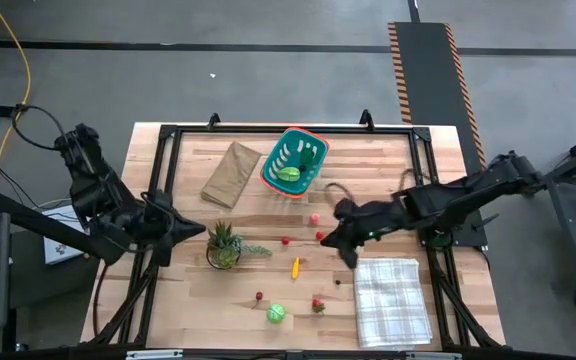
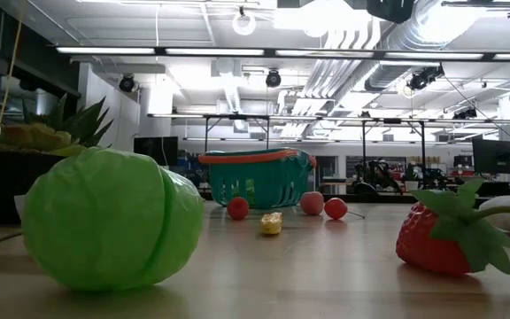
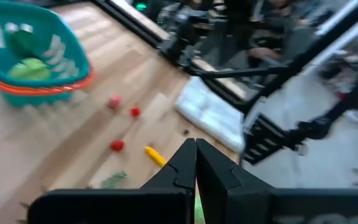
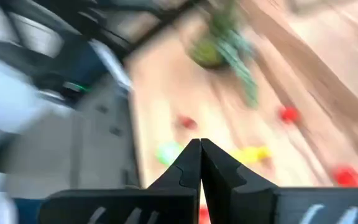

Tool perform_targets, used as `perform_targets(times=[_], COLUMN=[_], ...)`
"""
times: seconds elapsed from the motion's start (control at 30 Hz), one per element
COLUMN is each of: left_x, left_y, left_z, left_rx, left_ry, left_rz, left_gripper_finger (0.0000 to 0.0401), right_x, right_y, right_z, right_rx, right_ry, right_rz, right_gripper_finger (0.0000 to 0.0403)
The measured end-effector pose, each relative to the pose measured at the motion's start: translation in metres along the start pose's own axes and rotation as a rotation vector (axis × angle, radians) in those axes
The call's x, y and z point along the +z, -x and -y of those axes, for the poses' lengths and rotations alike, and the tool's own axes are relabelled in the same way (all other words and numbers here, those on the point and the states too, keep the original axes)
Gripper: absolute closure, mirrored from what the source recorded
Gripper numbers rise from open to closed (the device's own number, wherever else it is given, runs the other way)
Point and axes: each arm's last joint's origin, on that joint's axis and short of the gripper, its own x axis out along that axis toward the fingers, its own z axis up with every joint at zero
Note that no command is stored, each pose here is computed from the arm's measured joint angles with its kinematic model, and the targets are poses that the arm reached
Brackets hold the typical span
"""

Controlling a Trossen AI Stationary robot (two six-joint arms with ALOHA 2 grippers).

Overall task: Pick and placing Produce into tupperware
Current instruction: Put the black cherry in the green basket

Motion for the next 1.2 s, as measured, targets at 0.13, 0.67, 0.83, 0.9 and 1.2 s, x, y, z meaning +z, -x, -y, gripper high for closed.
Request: perform_targets(times=[0.13,0.67,0.83,0.9,1.2], left_x=[-0.014,-0.021,-0.019,-0.019,-0.019], left_y=[0.003,0.01,0.011,0.011,0.011], left_z=[-0.017,-0.04,-0.041,-0.041,-0.041], left_rx=[-0.105,-0.348,-0.344,-0.343,-0.338], left_ry=[0.035,-0.053,-0.093,-0.092,-0.079], left_rz=[0.014,0.053,0.072,0.073,0.077], left_gripper_finger=[0.0401,0.0401,0.0401,0.0401,0.0401], right_x=[0.01,-0.036,-0.044,-0.05,-0.093], right_y=[-0.007,-0.045,-0.06,-0.063,-0.047], right_z=[-0.009,-0.023,-0.032,-0.04,-0.076], right_rx=[-0.212,-0.632,-0.6,-0.568,-0.544], right_ry=[-0.089,-0.724,-0.812,-0.808,-0.76], right_rz=[-0.118,-0.488,-0.495,-0.445,-0.083], right_gripper_finger=[0.0403,0.0403,0.0403,0.0403,0.0403])
